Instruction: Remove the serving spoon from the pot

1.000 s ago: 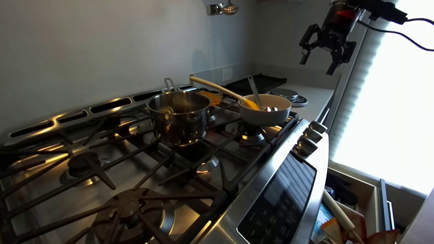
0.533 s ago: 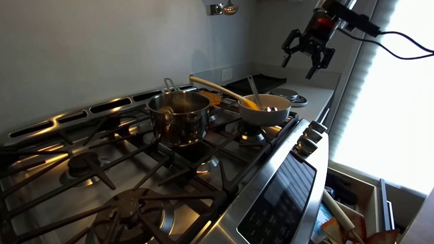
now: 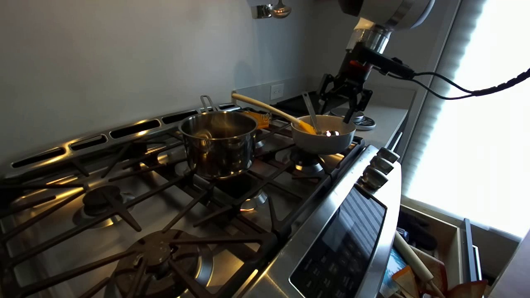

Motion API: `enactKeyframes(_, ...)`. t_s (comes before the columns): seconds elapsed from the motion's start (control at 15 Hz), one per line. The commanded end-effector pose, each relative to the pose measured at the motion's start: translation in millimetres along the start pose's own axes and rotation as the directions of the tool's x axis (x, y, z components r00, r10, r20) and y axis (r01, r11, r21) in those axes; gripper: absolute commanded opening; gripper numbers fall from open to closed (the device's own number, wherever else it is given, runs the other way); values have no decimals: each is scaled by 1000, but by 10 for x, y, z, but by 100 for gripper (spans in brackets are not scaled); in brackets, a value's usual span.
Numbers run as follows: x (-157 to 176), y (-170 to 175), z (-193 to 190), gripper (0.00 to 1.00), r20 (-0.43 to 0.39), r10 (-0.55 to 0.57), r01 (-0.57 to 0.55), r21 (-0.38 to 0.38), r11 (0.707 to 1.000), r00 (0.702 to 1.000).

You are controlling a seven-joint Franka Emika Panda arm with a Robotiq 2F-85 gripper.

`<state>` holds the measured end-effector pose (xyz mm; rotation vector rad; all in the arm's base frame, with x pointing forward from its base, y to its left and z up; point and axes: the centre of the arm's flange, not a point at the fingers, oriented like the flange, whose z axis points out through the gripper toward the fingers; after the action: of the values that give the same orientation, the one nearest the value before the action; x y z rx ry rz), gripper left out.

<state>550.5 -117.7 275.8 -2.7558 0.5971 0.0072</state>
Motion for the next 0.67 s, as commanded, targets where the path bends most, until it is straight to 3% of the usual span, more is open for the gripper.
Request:
enactKeyframes(0.0,200,-46,201,66,6,-33,33,-22,999,999)
enactKeyframes(0.13,254,-60,268,64,12,-39,40,-62,997,999)
enactKeyframes(0.2,270,-57,293,52,13,-46,47,-79,996,999)
enactKeyframes(0.27,294,-57,323,57,17,-53,54,-95,994,998)
enactKeyframes(0.33,313,-58,351,49,22,-63,66,-113,991,998)
enactKeyframes(0.4,321,-60,378,33,25,-70,73,-129,989,997)
enactKeyframes(0.47,339,-63,401,33,24,-79,82,-141,987,997)
enactKeyframes(0.6,363,-88,423,17,15,-98,99,-155,983,995)
